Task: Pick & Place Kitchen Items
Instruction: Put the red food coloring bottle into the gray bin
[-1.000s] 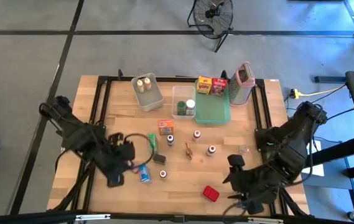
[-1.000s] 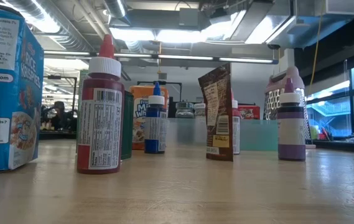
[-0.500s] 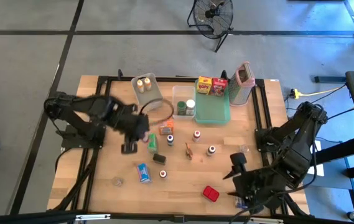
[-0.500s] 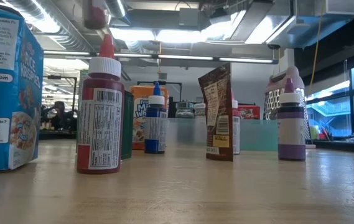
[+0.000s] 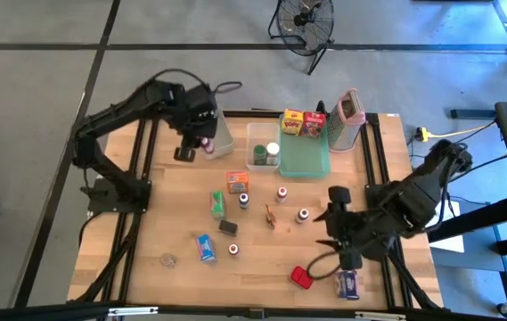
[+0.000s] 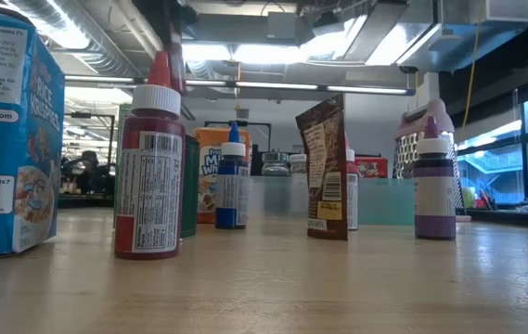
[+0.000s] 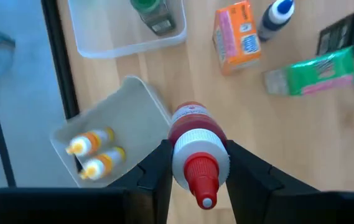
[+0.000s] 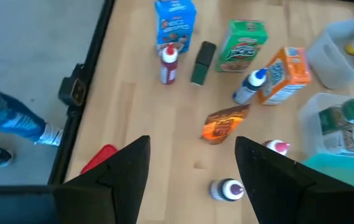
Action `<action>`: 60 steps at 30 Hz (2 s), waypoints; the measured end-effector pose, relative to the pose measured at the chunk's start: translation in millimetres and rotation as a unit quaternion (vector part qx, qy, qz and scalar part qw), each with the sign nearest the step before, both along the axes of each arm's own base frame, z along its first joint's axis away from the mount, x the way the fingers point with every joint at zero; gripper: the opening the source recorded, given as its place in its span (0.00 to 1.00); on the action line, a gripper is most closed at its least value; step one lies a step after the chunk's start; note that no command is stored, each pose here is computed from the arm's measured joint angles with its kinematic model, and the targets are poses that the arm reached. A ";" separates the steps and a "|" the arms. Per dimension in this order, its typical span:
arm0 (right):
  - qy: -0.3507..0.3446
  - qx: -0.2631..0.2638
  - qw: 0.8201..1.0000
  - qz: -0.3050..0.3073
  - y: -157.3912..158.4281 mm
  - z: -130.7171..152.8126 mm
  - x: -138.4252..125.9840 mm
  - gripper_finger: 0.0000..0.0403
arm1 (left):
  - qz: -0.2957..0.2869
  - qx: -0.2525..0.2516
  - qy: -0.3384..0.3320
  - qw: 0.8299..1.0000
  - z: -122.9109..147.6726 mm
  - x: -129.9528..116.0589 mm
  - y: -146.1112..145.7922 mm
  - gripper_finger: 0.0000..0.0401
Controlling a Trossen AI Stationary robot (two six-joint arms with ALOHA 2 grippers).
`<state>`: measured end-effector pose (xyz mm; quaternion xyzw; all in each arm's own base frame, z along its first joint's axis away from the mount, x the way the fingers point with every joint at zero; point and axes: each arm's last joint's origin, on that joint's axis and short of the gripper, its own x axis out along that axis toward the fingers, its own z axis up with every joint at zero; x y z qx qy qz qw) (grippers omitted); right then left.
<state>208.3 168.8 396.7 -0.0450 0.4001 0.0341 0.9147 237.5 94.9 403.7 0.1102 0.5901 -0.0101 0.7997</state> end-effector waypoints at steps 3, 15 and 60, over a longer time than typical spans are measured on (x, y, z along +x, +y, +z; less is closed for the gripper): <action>0.002 -0.003 1.000 -0.017 -9.0 0.7 4.1 0.59 | -0.040 0.002 0.007 0.999 -8.9 -4.7 19.0 0.28; 0.003 -0.005 0.997 -0.073 -35.3 1.3 19.7 0.59 | -0.075 0.001 0.018 0.997 -65.5 -14.8 74.0 0.28; 0.098 -0.065 0.991 -0.065 -117.8 4.7 19.5 0.59 | -0.151 0.007 0.116 0.982 -158.7 1.3 122.3 0.28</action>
